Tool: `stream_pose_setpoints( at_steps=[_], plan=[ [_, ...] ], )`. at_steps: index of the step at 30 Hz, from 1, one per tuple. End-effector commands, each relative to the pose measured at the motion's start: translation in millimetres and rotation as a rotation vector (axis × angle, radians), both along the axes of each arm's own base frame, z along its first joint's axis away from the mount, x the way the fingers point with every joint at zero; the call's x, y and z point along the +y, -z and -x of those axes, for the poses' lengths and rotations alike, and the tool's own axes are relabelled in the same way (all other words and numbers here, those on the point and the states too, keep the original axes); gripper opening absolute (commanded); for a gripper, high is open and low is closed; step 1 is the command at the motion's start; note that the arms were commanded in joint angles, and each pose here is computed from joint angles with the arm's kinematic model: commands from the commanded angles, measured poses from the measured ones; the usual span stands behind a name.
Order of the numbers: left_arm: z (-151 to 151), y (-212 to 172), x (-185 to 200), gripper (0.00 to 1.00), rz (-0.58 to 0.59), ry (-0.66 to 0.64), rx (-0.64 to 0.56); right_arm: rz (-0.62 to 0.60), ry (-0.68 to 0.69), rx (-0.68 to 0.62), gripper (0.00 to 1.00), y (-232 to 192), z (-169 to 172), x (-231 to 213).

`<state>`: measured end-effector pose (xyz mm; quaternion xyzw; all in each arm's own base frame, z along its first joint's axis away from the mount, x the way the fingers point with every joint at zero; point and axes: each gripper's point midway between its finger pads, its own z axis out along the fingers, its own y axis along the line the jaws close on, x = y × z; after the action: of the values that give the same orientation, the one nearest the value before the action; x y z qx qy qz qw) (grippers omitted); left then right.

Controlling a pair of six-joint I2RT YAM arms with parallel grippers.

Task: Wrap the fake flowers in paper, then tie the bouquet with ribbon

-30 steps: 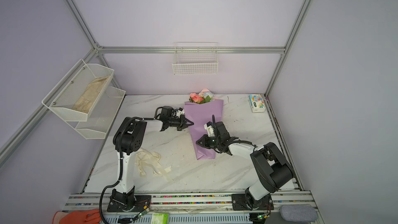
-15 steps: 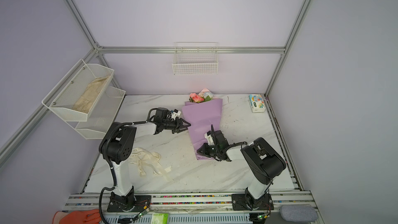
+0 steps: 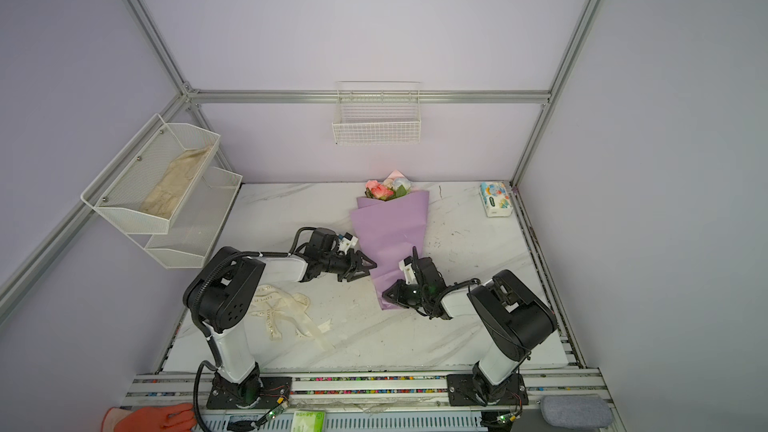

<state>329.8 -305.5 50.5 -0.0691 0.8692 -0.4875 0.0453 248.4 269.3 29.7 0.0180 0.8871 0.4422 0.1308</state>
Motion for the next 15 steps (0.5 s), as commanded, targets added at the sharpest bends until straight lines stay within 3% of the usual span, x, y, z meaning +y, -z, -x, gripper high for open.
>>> stream_pose_setpoints(
  at_steps=[1,7,11,15],
  plan=[
    [-19,5,1,0.48,-0.036,-0.068,-0.02,0.0,0.019,-0.001,0.19,-4,0,-1],
    [-27,21,-8,0.34,-0.039,-0.054,0.004,-0.035,0.089,-0.073,0.33,-45,-24,-6],
    [-34,28,-10,0.25,-0.059,-0.053,0.004,0.014,0.265,-0.087,0.52,-57,-62,-62],
    [-39,31,-11,0.2,-0.063,-0.053,0.005,0.066,0.393,-0.044,0.6,-42,-89,-114]
  ],
)
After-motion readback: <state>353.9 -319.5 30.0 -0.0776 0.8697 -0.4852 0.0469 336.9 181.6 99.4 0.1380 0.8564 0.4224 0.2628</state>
